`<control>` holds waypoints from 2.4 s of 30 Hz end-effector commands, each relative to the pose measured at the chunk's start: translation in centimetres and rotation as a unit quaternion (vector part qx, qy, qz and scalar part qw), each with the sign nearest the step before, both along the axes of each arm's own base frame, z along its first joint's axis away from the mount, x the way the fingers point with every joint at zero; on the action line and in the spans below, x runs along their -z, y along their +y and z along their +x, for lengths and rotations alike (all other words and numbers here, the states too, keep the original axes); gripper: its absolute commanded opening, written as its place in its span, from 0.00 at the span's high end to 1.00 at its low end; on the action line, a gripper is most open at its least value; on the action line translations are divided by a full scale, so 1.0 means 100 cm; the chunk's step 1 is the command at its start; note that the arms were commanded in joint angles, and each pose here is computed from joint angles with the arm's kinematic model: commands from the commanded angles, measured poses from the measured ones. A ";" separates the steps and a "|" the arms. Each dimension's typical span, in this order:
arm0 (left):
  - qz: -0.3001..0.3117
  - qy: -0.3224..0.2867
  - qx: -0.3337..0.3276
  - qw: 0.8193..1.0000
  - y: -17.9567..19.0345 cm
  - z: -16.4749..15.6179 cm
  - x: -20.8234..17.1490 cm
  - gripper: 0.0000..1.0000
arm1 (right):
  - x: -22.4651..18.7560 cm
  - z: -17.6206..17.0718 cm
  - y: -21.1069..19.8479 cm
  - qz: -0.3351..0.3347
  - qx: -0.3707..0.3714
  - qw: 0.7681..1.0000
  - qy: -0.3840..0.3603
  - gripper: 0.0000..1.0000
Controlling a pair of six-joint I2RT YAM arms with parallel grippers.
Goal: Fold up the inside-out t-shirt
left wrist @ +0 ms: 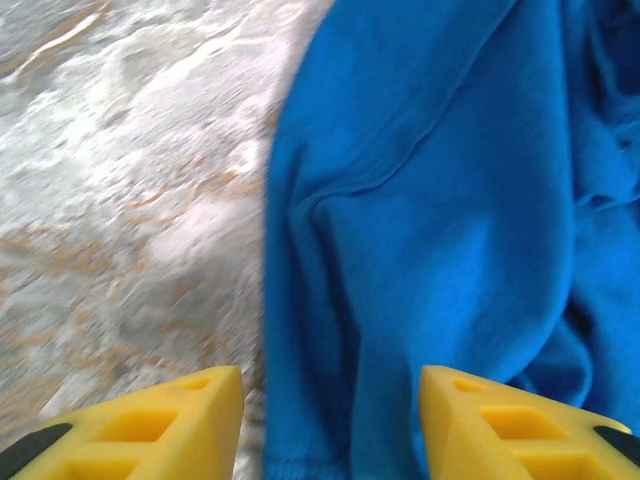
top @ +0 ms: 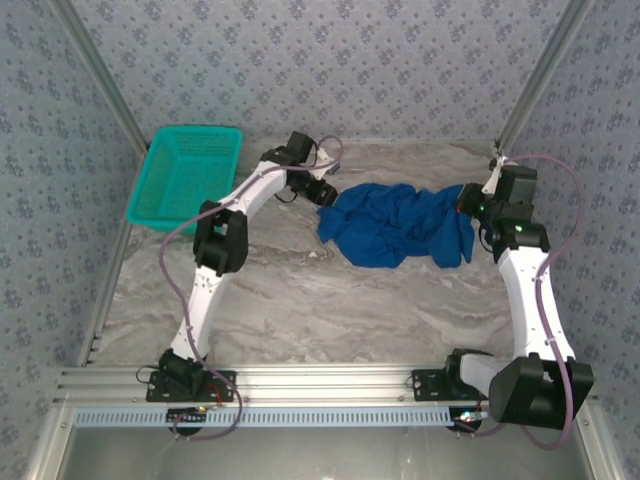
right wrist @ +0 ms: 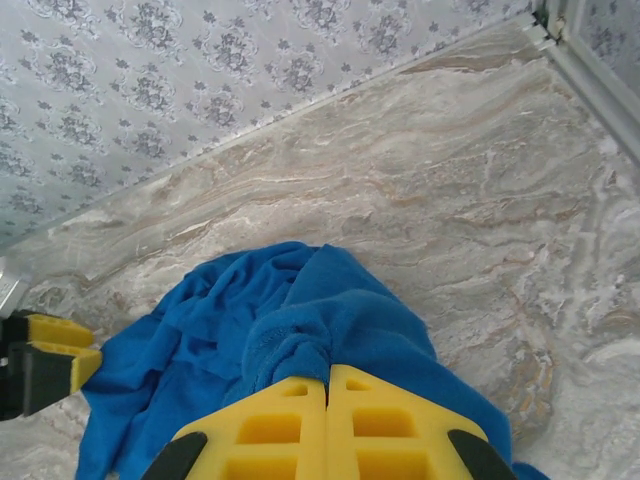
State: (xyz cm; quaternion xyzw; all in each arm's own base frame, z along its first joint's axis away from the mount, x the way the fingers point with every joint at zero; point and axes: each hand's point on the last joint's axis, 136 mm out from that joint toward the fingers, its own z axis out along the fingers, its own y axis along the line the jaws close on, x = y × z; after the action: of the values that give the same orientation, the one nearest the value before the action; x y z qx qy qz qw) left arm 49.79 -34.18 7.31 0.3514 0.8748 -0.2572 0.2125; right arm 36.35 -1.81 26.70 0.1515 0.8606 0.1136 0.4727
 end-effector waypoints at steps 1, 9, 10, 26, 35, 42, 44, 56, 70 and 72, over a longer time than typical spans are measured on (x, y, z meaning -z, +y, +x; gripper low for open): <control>-0.037 0.057 0.028 0.997 -0.023 -0.024 0.007 0.46 | -0.026 0.008 0.008 0.014 -0.017 0.999 -0.031 1.00; -0.048 0.042 0.004 0.998 0.003 -0.026 -0.051 1.00 | -0.095 0.004 0.021 0.003 -0.065 0.992 -0.110 1.00; -0.057 0.018 -0.015 0.998 0.014 -0.024 -0.075 1.00 | -0.111 -0.002 0.011 -0.015 -0.041 0.992 -0.122 1.00; -0.163 -0.304 -0.288 0.894 0.204 -0.104 -0.313 1.00 | -0.211 -0.042 0.000 -0.059 -0.013 0.974 -0.218 1.00; -0.156 -0.271 -0.323 0.894 0.222 -0.150 -0.283 1.00 | -0.215 -0.073 0.020 -0.044 -0.054 0.973 -0.219 1.00; -0.121 -0.213 -0.326 0.913 0.227 -0.180 -0.246 1.00 | -0.220 -0.074 0.025 -0.013 -0.057 0.974 -0.220 1.00; -0.085 -0.171 -0.342 0.920 0.231 -0.176 -0.203 0.97 | -0.223 -0.068 0.036 0.004 -0.085 0.970 -0.229 1.00; -0.154 -0.228 -0.119 0.954 0.075 -0.165 -0.181 0.24 | -0.141 -0.029 0.086 0.043 -0.163 0.980 -0.104 1.00; -0.239 -0.254 0.187 0.918 -0.146 -0.255 -0.118 0.45 | -0.109 -0.011 0.066 0.019 -0.128 0.990 -0.060 1.00; -0.247 -0.254 0.174 0.919 -0.158 -0.245 -0.107 0.42 | -0.109 -0.010 0.065 0.019 -0.128 0.990 -0.061 1.00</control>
State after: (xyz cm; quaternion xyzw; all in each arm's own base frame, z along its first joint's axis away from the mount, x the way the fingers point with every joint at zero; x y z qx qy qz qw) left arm 23.58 -47.53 15.10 0.5035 0.6681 -0.3770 0.3975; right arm 34.95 5.21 37.49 0.0446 0.8431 0.2093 0.4933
